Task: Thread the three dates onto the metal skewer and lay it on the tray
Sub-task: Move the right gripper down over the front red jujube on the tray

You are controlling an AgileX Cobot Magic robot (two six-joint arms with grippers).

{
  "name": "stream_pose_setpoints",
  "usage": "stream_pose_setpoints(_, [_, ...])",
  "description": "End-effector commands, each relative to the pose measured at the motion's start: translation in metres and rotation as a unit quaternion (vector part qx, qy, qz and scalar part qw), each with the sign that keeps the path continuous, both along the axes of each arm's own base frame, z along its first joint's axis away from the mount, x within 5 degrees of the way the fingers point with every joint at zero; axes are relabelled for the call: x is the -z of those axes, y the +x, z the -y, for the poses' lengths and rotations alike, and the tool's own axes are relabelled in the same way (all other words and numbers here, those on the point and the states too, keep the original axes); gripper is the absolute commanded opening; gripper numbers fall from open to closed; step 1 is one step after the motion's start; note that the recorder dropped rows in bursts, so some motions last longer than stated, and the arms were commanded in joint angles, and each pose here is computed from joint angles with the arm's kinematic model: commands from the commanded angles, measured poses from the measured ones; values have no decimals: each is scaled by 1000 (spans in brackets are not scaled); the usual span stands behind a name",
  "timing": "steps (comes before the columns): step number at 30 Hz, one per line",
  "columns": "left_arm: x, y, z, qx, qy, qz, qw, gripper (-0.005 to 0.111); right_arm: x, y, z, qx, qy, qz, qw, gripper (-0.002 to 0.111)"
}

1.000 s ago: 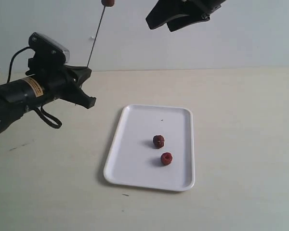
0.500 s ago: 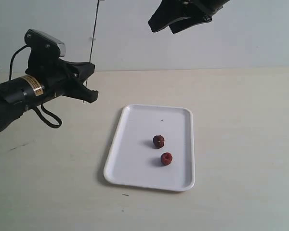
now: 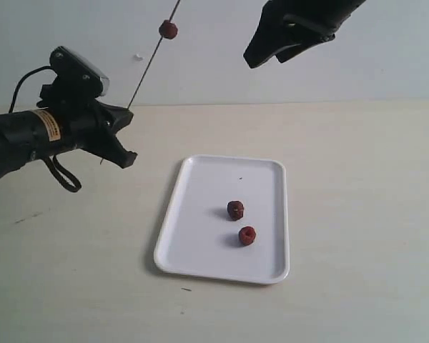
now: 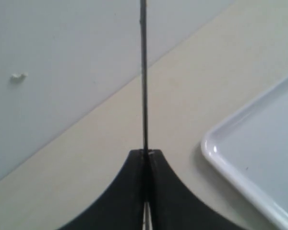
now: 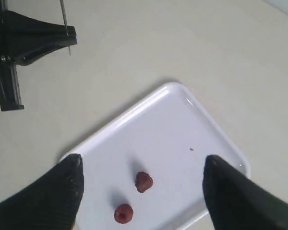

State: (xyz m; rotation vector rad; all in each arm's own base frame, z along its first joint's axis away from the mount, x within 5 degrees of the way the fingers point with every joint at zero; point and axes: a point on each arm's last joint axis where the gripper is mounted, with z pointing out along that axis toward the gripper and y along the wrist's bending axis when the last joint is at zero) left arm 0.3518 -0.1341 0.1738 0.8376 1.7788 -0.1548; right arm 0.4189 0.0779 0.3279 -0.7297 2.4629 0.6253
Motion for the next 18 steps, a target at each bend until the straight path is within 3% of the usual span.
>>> stream_pose_setpoints(1, [-4,6,-4,-27,20,-29,999,0,10,5,0,4,-10,-13,1000,66])
stream_pose_setpoints(4, [-9,5,0,-21,-38,-20,999,0,18,7,-7,-5,-16,-21,1000,66])
stream_pose_setpoints(7, [-11,2,6,11,-62,-23,998,0,25,9,-12,-10,-21,-29,999,66])
stream_pose_setpoints(10, [-11,3,4,-4,-84,-42,996,0,27,9,-13,-7,-22,-33,999,66])
stream_pose_setpoints(12, [-10,9,-2,-41,-32,-75,996,0,27,9,-13,-7,-23,-33,999,66])
stream_pose_setpoints(15, [-13,6,-15,-61,87,-96,990,0,32,6,-24,-36,-95,-22,995,66])
stream_pose_setpoints(18, [-22,1,-27,-89,147,-103,980,0,35,-1,-48,-70,-139,-12,988,66])
